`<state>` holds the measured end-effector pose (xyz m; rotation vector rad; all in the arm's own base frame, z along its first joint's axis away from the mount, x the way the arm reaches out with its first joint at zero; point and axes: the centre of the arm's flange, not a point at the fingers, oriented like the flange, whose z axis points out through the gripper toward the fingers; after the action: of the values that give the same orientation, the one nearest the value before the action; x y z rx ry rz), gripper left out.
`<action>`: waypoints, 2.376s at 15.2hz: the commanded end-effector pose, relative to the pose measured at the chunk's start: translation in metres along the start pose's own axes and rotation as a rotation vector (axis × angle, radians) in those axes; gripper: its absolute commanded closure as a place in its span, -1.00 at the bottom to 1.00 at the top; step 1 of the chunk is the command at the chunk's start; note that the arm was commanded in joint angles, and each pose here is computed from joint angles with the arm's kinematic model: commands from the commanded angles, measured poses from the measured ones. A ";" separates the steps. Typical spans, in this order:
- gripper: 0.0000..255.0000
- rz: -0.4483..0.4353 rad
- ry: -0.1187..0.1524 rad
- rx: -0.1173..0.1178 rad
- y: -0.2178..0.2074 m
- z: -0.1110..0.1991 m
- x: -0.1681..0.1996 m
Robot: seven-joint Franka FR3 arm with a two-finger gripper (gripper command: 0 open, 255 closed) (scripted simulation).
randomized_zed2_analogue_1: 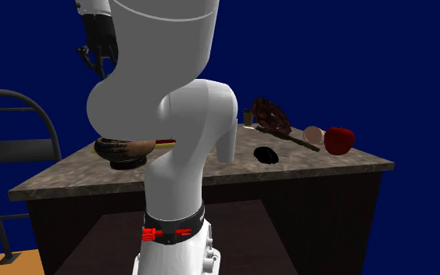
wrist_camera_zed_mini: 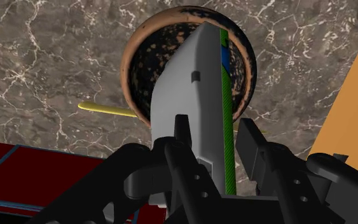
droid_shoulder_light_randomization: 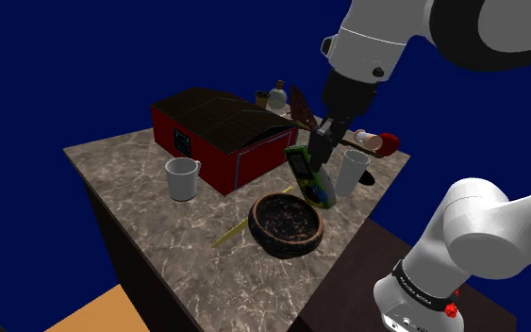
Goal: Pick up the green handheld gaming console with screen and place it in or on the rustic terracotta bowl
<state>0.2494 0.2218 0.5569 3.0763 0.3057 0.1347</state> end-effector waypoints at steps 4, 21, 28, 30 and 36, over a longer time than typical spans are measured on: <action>1.00 0.000 0.001 0.000 -0.001 0.026 -0.002; 1.00 0.000 0.001 0.000 -0.004 0.075 -0.006; -1.00 0.000 0.001 0.000 -0.004 0.062 -0.006; -1.00 0.000 0.001 0.000 -0.004 0.035 -0.006; -1.00 0.000 0.001 0.000 -0.004 0.025 -0.006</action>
<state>0.2450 0.2238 0.5312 3.0765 0.3055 0.1362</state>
